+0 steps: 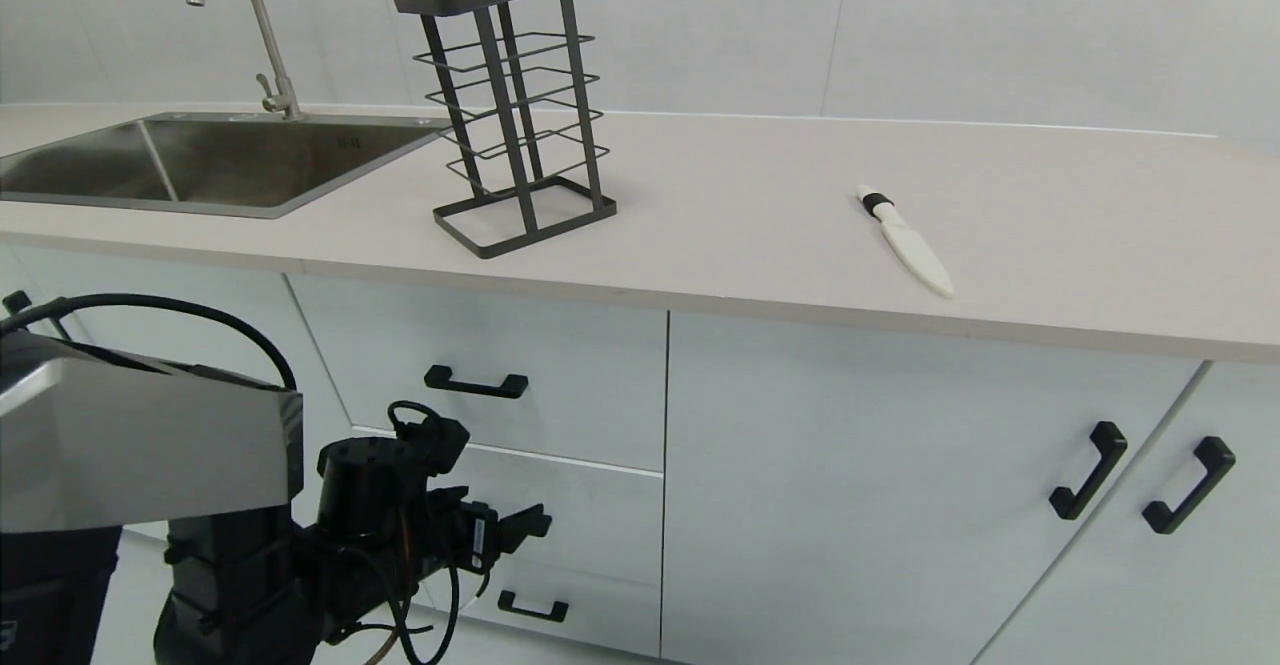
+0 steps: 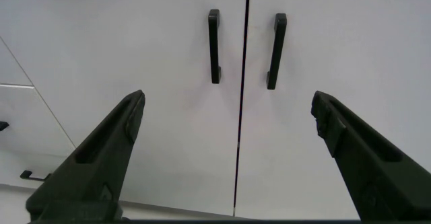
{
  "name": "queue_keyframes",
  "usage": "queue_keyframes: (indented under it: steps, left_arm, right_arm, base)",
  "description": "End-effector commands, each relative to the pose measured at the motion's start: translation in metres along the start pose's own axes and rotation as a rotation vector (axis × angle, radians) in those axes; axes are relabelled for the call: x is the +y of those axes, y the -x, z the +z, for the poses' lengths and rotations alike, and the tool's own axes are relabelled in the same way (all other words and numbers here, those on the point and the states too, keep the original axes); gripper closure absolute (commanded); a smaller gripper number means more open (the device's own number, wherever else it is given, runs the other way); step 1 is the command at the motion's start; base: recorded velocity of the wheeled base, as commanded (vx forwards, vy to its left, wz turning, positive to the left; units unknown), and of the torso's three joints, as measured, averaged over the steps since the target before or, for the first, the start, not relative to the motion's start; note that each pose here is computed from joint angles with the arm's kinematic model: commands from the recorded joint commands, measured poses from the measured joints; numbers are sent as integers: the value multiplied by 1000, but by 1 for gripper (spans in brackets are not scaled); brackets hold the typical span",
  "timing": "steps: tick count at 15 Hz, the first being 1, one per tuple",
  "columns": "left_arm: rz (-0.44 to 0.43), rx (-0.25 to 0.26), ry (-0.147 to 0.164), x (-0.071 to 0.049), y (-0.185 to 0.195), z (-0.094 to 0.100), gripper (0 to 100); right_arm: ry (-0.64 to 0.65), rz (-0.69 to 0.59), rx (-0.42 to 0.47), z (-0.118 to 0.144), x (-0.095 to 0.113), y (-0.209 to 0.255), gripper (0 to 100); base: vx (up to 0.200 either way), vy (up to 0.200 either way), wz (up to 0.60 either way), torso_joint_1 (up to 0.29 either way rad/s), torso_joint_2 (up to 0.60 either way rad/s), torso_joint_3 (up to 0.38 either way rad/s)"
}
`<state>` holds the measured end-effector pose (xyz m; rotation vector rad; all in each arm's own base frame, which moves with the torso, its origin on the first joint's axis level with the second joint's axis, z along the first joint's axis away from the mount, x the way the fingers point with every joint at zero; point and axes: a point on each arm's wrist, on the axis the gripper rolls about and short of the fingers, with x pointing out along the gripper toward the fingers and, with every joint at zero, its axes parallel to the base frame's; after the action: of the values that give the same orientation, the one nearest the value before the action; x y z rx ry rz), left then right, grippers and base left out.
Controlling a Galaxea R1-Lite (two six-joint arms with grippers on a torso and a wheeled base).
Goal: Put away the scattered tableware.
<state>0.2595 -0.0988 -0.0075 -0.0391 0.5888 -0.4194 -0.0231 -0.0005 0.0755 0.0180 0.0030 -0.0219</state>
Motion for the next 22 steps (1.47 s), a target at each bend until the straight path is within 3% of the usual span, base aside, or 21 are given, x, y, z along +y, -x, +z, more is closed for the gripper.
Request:
queue_keyframes:
  steps: [1, 2, 4, 5, 7, 8, 12, 15, 17, 19, 22]
  left_arm:
    - [-79, -82, -49, -28, 73, 13, 0]
    - [-110, -131, -62, -36, 97, 16, 0]
    - [-136, -235, -53, -40, 128, 25, 0]
    - [-129, -329, -44, -37, 146, 35, 0]
    - [-109, -430, -37, -32, 164, 44, 0]
    - [-91, -504, -33, -30, 178, 49, 0]
    - [64, -768, -28, -13, 232, 57, 0]
    - [189, -948, -49, -16, 281, 43, 0]
    - [230, -981, -50, -24, 303, 18, 0]
    - [234, -939, -32, -32, 313, -19, 0]
    - [254, -916, -29, -35, 315, -46, 0]
  right_arm:
    - [0, 0, 1, 0, 0, 0, 0]
    - [0, 0, 1, 0, 0, 0, 0]
    - [0, -1, 1, 0, 0, 0, 0]
    - [0, 0, 1, 0, 0, 0, 0]
    - [0, 0, 1, 0, 0, 0, 0]
    - [0, 0, 1, 0, 0, 0, 0]
    - [0, -1, 1, 0, 0, 0, 0]
    - [0, 0, 1, 0, 0, 0, 0]
    - [0, 0, 1, 0, 0, 0, 0]
    - [0, -1, 1, 0, 0, 0, 0]
    - [0, 0, 1, 0, 0, 0, 0]
  base:
    - [0, 0, 0, 0, 0, 0]
    - [0, 0, 0, 0, 0, 0]
    - [0, 0, 0, 0, 0, 0]
    - [0, 0, 0, 0, 0, 0]
    - [0, 0, 0, 0, 0, 0]
    - [0, 0, 0, 0, 0, 0]
    - [0, 0, 0, 0, 0, 0]
    - [0, 0, 0, 0, 0, 0]
    - [0, 0, 0, 0, 0, 0]
    - [0, 0, 0, 0, 0, 0]
    - [0, 0, 0, 0, 0, 0]
